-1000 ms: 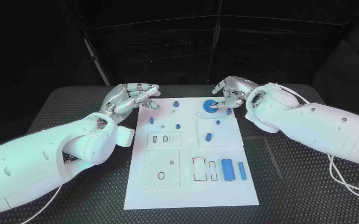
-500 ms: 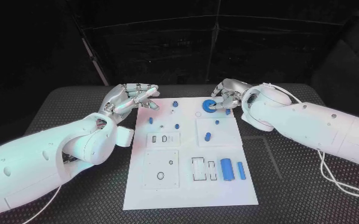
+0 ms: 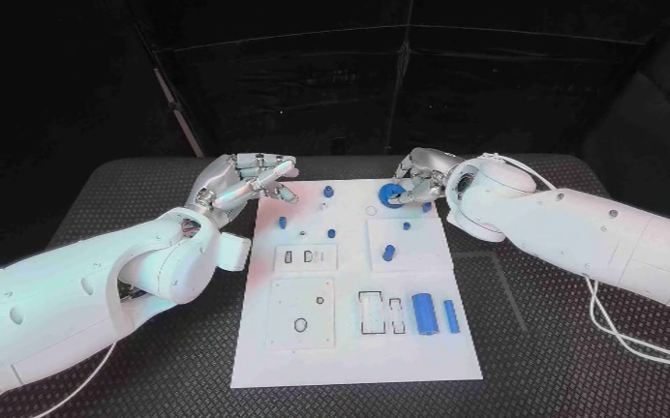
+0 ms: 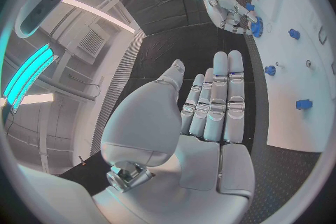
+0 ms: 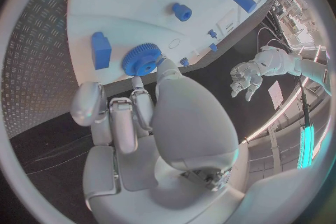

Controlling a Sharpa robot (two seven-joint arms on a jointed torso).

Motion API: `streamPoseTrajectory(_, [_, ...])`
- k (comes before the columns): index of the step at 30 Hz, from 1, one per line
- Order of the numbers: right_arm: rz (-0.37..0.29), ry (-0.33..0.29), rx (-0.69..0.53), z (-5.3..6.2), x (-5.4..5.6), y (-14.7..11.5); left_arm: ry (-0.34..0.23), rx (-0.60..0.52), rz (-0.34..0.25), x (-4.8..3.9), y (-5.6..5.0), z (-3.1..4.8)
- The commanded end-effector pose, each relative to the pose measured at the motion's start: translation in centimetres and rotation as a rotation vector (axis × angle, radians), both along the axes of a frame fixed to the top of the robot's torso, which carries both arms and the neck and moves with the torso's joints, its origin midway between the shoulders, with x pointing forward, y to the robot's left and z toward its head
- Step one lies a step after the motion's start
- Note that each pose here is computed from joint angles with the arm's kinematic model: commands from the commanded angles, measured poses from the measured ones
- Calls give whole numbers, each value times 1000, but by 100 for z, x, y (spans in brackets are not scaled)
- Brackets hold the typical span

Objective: Assemble the parts on the task board

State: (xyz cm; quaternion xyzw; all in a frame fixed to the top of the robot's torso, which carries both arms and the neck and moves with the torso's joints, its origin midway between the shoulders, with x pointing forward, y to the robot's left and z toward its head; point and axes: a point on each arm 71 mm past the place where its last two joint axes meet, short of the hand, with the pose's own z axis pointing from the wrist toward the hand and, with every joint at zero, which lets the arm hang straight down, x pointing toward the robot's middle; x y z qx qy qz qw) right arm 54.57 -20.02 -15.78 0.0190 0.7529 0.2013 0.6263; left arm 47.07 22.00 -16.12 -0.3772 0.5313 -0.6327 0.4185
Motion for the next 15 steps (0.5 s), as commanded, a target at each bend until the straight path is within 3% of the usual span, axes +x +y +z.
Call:
streamPoseTrajectory(1, [13, -6, -46, 3, 3, 10, -4, -1, -13, -1, -10, 12])
streamPoseTrajectory(15, [34, -40, -100, 20, -15, 57, -1, -2, -17, 1, -7, 9])
